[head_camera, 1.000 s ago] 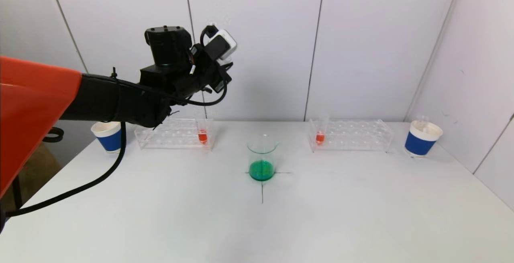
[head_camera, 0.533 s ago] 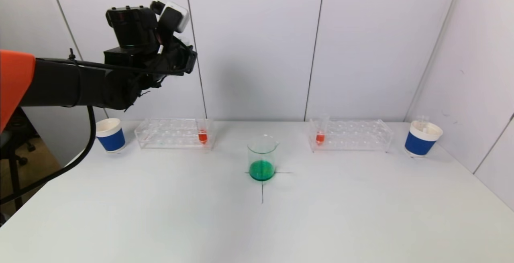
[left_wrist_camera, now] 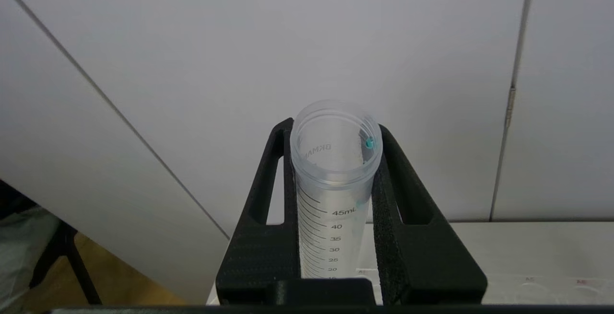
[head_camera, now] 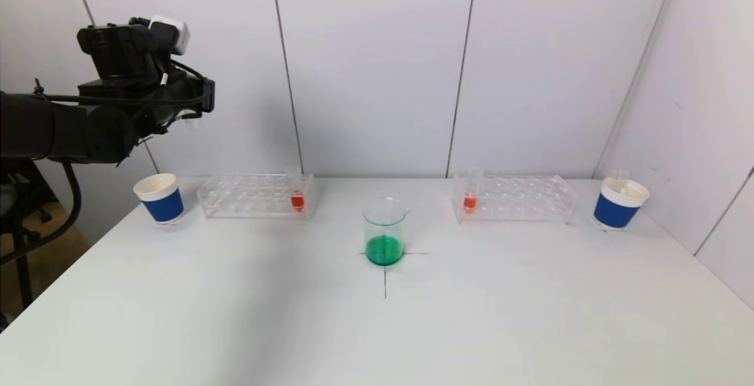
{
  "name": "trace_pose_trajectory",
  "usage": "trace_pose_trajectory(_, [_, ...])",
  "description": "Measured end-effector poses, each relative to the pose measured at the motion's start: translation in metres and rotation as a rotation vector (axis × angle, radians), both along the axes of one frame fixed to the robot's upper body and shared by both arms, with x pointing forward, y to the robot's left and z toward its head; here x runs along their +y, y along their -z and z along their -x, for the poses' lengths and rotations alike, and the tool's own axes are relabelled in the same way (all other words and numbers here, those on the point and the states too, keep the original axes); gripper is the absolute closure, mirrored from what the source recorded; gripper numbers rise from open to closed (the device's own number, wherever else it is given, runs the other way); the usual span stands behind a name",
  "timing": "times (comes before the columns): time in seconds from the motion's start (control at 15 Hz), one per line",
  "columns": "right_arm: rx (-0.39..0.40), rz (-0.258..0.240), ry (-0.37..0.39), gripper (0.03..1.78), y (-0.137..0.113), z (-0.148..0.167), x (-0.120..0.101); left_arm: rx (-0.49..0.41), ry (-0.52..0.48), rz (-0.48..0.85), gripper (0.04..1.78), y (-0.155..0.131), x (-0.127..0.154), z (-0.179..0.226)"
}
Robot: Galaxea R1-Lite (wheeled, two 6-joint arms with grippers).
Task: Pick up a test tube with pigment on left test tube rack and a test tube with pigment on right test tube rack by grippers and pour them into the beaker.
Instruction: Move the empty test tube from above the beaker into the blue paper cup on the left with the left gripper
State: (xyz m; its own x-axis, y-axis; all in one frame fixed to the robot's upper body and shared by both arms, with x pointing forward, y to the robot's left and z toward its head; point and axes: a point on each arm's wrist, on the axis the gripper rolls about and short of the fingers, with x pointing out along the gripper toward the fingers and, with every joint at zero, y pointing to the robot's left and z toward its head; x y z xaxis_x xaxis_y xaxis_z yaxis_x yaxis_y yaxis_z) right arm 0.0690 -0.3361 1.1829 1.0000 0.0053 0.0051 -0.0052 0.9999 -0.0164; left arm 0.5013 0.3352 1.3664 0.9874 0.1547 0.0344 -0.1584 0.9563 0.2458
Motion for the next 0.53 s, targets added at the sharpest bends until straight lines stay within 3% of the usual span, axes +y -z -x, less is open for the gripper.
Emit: trace_pose_trajectory(0.53, [0.000,0.000,0.000,0.05,0.000,0.000,0.000,0.102,-0.173,0.124,1.38,0.039,0.065,0.009])
